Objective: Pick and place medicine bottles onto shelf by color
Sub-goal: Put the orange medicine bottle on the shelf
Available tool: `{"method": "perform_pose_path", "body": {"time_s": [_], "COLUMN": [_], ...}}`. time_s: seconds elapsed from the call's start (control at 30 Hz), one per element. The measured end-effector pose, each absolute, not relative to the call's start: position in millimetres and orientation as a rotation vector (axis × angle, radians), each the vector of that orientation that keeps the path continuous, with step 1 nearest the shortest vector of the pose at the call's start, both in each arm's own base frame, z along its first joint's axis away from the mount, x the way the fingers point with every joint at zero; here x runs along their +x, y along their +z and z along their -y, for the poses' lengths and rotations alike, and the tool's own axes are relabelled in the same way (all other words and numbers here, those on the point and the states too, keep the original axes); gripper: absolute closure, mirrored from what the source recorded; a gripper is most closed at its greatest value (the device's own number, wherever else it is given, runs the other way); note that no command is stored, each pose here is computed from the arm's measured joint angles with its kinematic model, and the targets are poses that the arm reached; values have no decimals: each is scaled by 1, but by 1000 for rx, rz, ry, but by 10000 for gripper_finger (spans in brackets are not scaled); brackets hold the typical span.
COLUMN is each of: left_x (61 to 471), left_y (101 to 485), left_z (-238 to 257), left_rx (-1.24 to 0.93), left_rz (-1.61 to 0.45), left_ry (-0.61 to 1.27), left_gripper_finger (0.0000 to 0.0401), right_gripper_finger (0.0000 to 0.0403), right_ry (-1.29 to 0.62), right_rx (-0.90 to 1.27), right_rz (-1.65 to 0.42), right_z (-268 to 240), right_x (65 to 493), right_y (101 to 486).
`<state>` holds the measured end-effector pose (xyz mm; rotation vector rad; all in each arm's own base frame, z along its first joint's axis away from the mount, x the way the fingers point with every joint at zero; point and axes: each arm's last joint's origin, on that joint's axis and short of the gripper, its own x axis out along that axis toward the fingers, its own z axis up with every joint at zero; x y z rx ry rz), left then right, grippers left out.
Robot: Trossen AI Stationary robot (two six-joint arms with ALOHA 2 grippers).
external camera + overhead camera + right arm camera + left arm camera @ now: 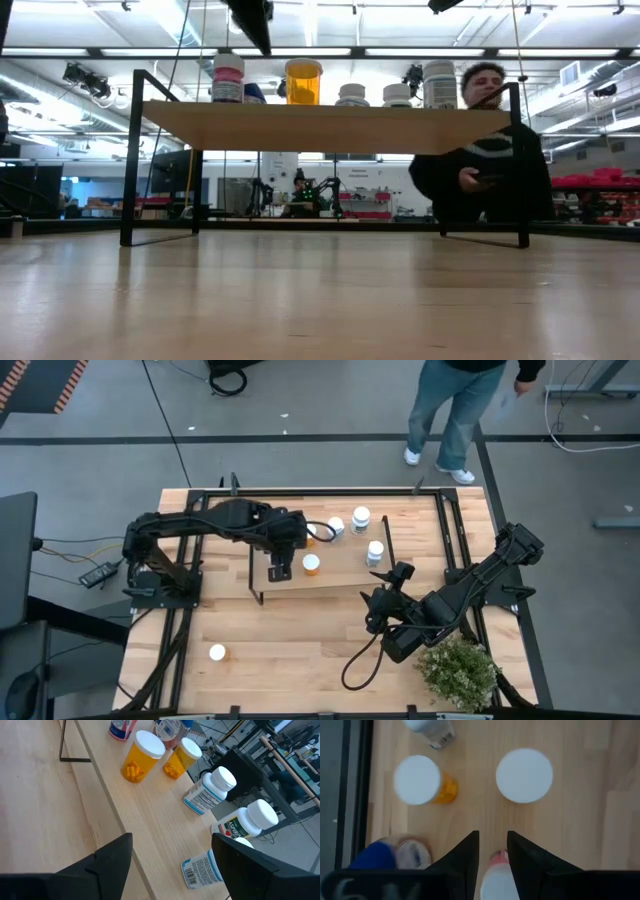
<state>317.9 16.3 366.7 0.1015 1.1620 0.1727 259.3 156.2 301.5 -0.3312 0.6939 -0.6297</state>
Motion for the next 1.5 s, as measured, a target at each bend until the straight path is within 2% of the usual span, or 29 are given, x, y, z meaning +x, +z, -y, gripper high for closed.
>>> {"method": "perform_pose_path", "body": {"time_s": [0.23, 0.47, 0.7, 1.1, 1.2, 1.5], "left_x": [302, 290, 274, 232, 220, 205], "left_y": [410, 398, 387, 312, 298, 269], "left_z": [-6, 38, 99, 163, 174, 203], "left_rx": [8, -84, -113, -150, -142, -198], "left_rz": [-1097, -1258, -1336, -1649, -1701, -1655], "left_ry": [196, 95, 37, 179, 202, 195], "left_gripper_finger": [294, 288, 254, 149, 138, 133], "right_gripper_finger": [122, 122, 122, 122, 122, 122], "right_ry": [-627, -618, -614, -603, -596, -597], "right_rx": [-331, -323, -316, -300, -296, -294], "right_rz": [-698, -709, -714, -704, -700, -698], "right_z": [-156, -157, -157, -161, -163, -163], "right_x": [259, 259, 259, 257, 255, 255], "right_y": [301, 301, 301, 301, 301, 301]}}
